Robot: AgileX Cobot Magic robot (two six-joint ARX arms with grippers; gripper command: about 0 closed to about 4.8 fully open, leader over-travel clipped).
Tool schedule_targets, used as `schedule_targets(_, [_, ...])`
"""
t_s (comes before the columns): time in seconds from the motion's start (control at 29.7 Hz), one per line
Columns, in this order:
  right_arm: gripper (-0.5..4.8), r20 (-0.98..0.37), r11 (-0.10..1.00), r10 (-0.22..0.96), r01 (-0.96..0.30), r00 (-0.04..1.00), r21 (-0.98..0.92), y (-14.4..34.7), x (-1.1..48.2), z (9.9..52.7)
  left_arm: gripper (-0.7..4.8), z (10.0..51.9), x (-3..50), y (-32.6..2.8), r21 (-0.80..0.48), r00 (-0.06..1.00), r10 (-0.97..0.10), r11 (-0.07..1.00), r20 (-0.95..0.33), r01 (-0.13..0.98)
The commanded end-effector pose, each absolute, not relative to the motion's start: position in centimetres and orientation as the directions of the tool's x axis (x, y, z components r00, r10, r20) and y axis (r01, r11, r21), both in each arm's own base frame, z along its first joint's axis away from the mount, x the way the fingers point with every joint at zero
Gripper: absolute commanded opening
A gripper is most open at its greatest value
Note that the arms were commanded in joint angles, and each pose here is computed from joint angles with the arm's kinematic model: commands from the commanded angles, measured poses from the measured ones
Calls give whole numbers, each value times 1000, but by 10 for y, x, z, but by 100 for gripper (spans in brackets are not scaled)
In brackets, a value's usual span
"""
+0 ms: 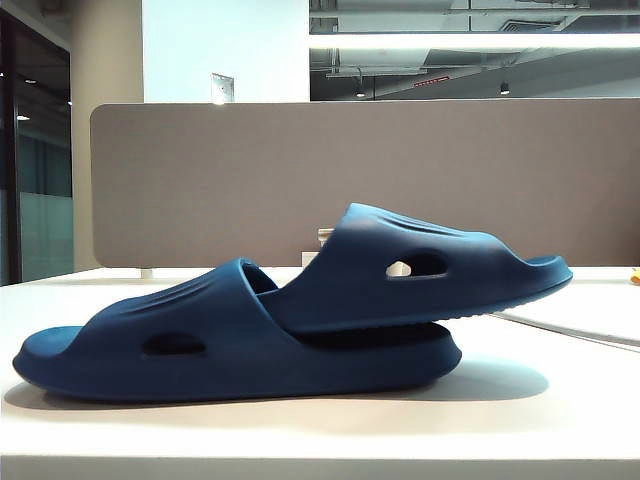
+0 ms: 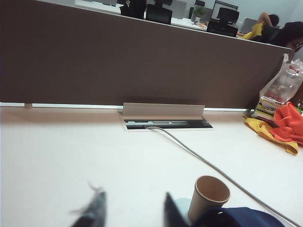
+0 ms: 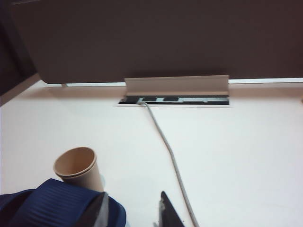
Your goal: Interlock the pair of blue slippers on the table with their fronts facing up.
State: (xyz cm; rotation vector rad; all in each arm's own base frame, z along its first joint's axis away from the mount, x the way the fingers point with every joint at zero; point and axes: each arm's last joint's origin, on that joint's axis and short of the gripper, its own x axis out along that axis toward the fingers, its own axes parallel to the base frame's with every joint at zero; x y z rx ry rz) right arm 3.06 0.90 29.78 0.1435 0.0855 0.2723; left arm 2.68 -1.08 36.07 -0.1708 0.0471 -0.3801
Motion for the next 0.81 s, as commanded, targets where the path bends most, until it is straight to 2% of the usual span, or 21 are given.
schedule_targets(0.03, [134, -42, 938, 322, -312, 946, 153, 11, 33, 296, 142, 349, 25, -10, -172, 928, -372, 913, 17, 369])
schedule_targets(0.47, [134, -59, 927, 352, -340, 934, 156, 17, 44, 280, 142, 304, 23, -10, -167, 927, -372, 912, 49, 375])
schedule_targets(0.81, [135, -124, 931, 350, -330, 928, 157, 21, 53, 261, 142, 270, 40, -14, -201, 930, -367, 914, -35, 353])
